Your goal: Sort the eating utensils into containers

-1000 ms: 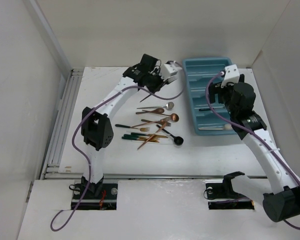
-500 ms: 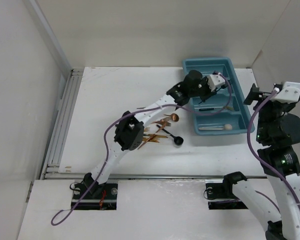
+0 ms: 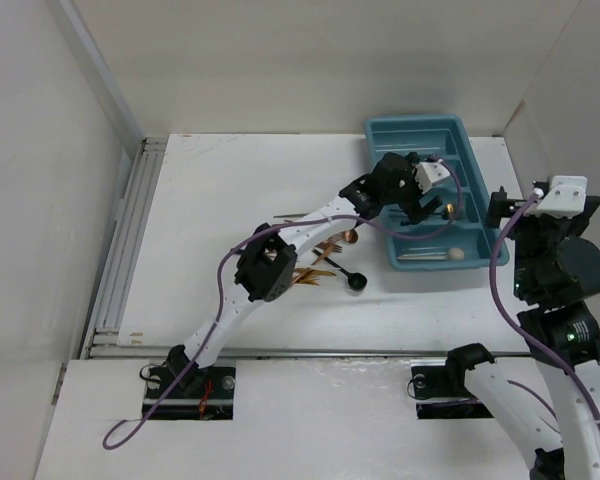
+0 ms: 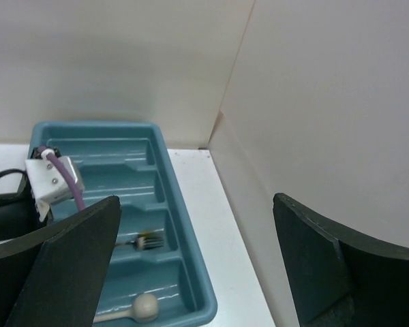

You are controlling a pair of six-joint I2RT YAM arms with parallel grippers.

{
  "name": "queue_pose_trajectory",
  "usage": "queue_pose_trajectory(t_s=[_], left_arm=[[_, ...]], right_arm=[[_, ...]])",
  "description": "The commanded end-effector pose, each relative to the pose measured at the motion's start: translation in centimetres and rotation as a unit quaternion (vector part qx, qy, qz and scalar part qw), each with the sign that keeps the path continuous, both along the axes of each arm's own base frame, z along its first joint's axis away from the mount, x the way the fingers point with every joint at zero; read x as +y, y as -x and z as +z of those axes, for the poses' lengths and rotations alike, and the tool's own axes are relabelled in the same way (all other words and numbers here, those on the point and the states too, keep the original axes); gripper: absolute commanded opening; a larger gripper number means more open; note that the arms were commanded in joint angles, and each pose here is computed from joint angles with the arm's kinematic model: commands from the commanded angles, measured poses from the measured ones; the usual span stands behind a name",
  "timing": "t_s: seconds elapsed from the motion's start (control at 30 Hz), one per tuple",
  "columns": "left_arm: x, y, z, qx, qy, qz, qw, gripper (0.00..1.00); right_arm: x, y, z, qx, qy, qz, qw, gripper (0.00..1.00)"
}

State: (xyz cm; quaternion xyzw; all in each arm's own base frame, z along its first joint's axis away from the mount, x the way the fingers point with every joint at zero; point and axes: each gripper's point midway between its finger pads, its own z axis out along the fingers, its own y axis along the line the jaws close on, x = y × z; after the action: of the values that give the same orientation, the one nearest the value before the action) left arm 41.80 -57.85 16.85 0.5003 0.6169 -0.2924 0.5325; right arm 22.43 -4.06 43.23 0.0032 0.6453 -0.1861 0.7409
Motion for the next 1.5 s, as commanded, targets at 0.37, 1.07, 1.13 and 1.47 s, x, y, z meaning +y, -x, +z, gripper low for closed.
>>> queue_pose_trajectory(t_s=[0.37, 1.07, 1.13, 1.47], left_arm=[[23.4, -2.3, 10.6, 0.019, -0.105, 0.204, 0.973, 0.78], [48.9, 7.0, -13.1, 0.116, -0.509, 0.015, 0.853, 0.76], [49.1, 6.4, -14.1, 0.118, -0.514, 0.029, 0.849, 0.76], [47.2, 10.6, -18.4, 0.157, -0.523, -0.031, 0.837, 0.27]], right_arm=[[6.1, -8.4, -6.8, 0.098, -0.136, 0.085, 0.982, 0.93], [12.4, -10.8, -12.6, 0.154, -0.102, 0.143, 0.972, 0.95], [12.4, -10.7, -13.0, 0.158, -0.100, 0.139, 0.972, 0.95], [10.5, -9.9, -11.8, 0.146, -0.091, 0.099, 0.980, 0.95]])
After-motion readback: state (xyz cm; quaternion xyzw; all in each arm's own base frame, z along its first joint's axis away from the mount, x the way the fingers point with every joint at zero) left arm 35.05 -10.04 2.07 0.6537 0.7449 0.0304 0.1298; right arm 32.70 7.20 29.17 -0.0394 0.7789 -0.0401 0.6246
